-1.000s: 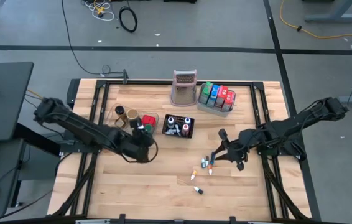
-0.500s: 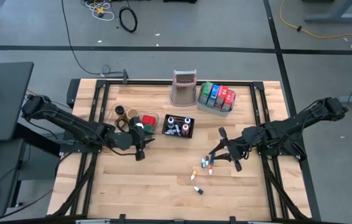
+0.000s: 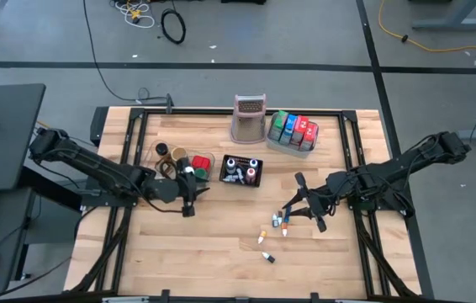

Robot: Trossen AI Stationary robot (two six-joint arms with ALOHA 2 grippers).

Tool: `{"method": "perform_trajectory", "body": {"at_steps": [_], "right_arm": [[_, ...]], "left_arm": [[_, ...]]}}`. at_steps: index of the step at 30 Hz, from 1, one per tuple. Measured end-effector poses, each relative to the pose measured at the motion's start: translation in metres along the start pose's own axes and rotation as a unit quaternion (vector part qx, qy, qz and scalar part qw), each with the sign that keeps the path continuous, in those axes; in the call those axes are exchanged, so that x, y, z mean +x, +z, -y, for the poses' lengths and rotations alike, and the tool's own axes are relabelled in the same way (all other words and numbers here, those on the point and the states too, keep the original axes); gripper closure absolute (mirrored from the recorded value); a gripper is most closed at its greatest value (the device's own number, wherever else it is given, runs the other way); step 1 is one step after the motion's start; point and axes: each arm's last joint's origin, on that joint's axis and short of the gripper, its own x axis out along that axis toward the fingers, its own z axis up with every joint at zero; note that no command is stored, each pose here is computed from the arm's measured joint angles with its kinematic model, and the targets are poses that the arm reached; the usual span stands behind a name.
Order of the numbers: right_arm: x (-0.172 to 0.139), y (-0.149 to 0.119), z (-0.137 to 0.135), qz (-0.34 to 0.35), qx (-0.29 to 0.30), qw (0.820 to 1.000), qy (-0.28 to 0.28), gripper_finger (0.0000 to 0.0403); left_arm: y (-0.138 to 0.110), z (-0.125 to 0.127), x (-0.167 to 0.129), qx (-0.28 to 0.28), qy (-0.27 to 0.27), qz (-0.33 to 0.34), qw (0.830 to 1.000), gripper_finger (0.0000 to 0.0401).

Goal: Pick & Place Kitchen Items
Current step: Put the small blue food coloring bottle into the black bin

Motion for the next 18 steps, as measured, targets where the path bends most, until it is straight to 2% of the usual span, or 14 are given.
{"method": "perform_trajectory", "body": {"at_steps": [18], "right_arm": [[0.0000, -0.0001, 0.0000, 0.000, -0.008, 1.000, 0.000, 0.0291]], "left_arm": [[-0.0001, 0.0001, 0.0002, 0.048, 0.000, 0.000, 0.999, 0.0291]]}}
